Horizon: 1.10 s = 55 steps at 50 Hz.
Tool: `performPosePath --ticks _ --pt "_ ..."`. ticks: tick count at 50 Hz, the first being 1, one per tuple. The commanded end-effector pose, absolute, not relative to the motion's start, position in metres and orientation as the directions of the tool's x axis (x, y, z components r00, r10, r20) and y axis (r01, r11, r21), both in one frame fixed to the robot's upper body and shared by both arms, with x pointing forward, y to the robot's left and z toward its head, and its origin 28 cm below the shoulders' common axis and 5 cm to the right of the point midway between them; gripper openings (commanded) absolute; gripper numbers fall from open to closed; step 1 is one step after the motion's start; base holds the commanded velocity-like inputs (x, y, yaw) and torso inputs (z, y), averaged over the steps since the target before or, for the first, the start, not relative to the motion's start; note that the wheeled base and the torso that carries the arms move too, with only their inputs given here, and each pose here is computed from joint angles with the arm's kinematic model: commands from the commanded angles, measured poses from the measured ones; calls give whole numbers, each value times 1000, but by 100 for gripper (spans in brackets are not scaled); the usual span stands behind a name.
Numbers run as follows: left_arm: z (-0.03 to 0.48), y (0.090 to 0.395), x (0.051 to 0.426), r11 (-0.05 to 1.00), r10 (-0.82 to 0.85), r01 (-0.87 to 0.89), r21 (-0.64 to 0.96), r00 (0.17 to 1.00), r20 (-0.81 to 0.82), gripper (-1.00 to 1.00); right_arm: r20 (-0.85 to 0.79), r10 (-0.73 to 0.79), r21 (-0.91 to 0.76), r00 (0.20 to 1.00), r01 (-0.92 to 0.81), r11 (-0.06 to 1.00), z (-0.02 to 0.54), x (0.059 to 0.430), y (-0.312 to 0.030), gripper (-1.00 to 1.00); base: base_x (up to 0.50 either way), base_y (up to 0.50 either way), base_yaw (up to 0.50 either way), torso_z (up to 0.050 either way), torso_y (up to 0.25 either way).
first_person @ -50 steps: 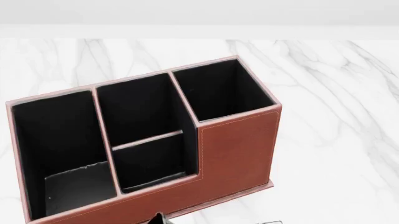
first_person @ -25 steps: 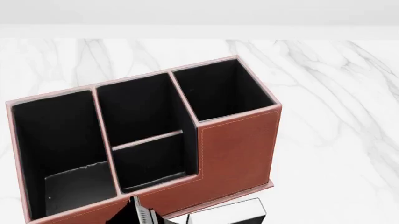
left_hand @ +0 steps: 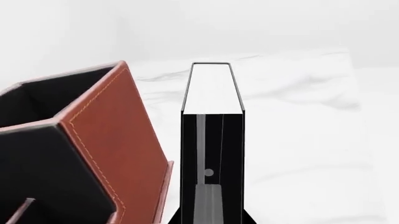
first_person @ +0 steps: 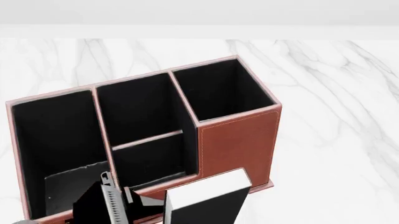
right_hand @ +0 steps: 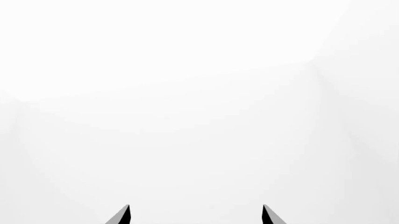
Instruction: Pick up the book and place it in the back compartment of the caddy.
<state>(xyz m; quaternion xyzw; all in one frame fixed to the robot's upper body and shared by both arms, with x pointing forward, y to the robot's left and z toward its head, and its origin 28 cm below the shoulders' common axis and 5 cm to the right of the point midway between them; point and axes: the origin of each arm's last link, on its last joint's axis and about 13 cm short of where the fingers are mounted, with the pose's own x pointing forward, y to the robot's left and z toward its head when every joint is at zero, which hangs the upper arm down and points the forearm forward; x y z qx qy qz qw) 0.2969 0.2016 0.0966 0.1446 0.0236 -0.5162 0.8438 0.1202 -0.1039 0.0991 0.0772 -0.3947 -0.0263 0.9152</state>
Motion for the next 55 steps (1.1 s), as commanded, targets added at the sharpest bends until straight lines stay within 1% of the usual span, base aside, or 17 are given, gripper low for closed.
performPosePath --ticks 1,7,21,24,39,40,41,44,55 --pt "131 211 294 470 -860 853 225 501 -100 -100 718 -110 161 688 -10 987 99 121 -104 100 0 0 0 0 0" --pt "138 218 294 484 -859 852 200 506 -74 -100 714 -113 161 691 -6 987 98 123 -104 100 0 0 0 0 2" --pt "167 237 291 553 -822 805 214 570 -20 -100 717 -108 158 688 -10 987 99 121 -104 100 0 0 0 0 1" --pt "172 239 290 549 -828 817 179 560 -17 -100 717 -106 155 689 -10 988 100 121 -103 100 0 0 0 0 0" --pt "183 244 292 551 -826 819 160 562 -37 -100 721 -99 151 686 -17 988 98 120 -102 100 0 0 0 0 1" --pt "186 245 293 554 -822 816 164 568 -46 -100 729 -102 151 677 -14 988 99 119 -102 100 0 0 0 0 0" --pt "187 246 293 555 -819 814 170 571 -58 -100 725 -111 126 680 28 992 99 121 -102 100 0 0 0 0 0" --pt "187 246 292 553 -821 816 168 568 -58 -100 709 -117 115 695 50 992 98 122 -101 100 0 0 0 0 0" --pt "184 247 292 549 -823 822 155 564 -73 -100 711 -108 102 694 51 994 98 123 -100 100 0 0 0 0 1"
